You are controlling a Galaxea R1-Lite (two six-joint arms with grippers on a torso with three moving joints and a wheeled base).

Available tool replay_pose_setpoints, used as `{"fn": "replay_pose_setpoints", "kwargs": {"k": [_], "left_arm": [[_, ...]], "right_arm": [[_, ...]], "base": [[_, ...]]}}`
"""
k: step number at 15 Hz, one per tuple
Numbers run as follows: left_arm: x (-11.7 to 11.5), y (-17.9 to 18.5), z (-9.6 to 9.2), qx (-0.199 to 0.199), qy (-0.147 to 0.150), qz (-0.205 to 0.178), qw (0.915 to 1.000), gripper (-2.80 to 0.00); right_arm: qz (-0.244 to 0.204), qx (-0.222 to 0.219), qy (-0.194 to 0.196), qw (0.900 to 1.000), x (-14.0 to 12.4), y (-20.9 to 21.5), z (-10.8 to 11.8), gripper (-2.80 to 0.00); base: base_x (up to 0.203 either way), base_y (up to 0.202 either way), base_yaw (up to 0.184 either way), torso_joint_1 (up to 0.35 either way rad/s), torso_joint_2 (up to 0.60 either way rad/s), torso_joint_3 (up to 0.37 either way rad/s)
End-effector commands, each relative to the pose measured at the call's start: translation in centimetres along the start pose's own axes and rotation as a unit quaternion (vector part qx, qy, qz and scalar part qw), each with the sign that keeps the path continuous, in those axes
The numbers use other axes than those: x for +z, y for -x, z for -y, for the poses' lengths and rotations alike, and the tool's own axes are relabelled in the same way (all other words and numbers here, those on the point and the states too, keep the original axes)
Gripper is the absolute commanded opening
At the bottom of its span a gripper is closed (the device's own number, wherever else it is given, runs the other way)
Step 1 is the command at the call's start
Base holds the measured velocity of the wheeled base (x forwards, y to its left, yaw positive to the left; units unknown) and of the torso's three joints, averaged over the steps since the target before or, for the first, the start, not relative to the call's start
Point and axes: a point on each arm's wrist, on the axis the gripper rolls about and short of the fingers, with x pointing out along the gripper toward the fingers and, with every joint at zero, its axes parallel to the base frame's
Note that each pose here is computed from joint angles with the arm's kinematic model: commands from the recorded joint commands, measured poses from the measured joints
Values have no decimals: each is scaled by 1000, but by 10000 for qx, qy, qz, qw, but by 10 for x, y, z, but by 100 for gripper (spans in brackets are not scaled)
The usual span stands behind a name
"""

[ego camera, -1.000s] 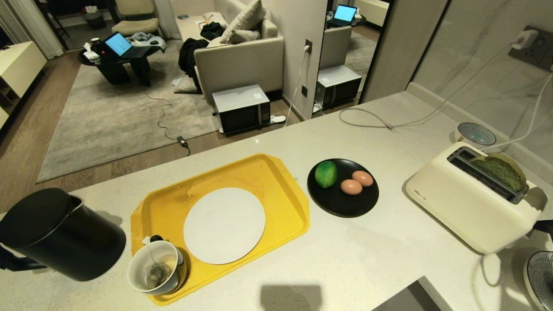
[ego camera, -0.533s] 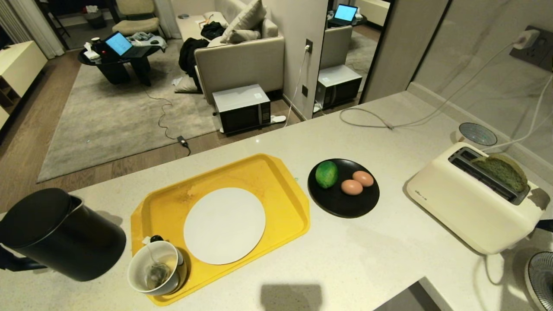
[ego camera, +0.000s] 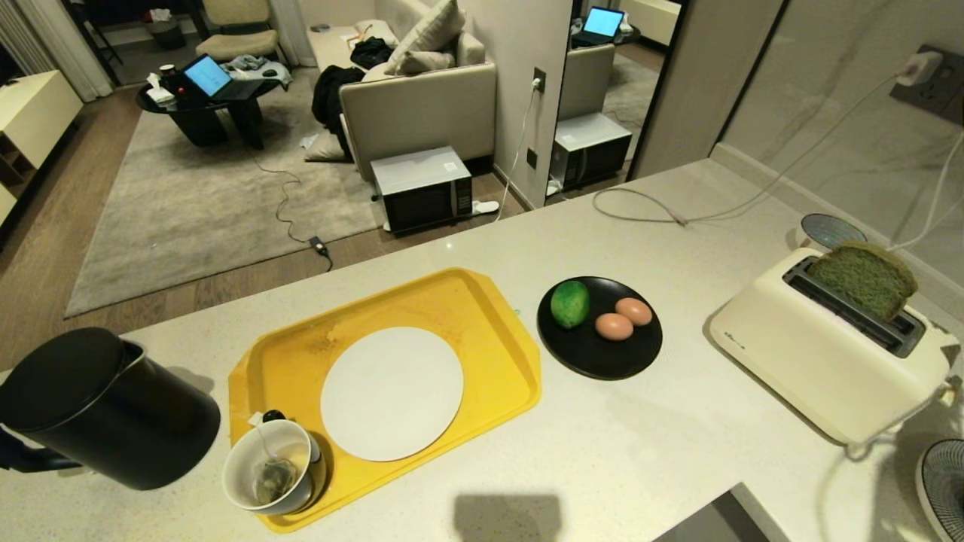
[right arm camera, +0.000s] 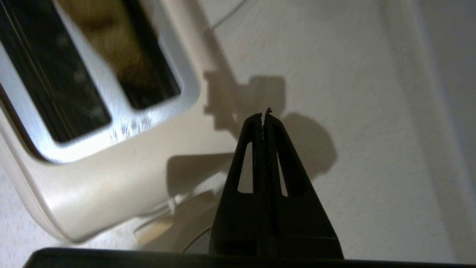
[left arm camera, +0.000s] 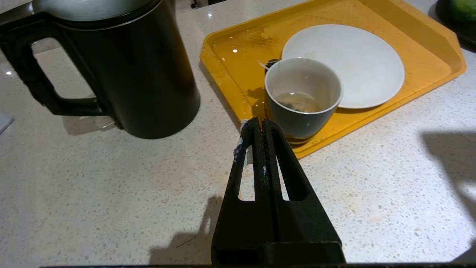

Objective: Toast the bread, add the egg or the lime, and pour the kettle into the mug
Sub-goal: Use a bread toaster, then put the baked bread on a plate

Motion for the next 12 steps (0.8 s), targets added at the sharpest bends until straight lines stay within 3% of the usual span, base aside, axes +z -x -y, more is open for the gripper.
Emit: {"fn": "replay_pose_setpoints", "kwargs": {"k": [1, 5, 8, 12], "left_arm": [[0, 0, 0, 1, 0, 3, 10000, -280], [0, 0, 0, -6, 0, 3, 10000, -280], [0, 0, 0, -7, 0, 3, 10000, -280], [0, 0, 0, 1, 0, 3, 10000, -280]], "right_arm": [[423, -260, 57, 9987, 30, 22, 4, -280], [294, -84, 100, 9995, 54, 44, -5, -280], [-287, -146, 569, 9979, 65, 66, -15, -280], [-885, -22, 716, 9935, 82, 86, -30, -280]], "base": [[0, 0, 0, 0, 0, 0], [0, 0, 0, 0, 0, 0], [0, 0, 0, 0, 0, 0], [0, 0, 0, 0, 0, 0]]}}
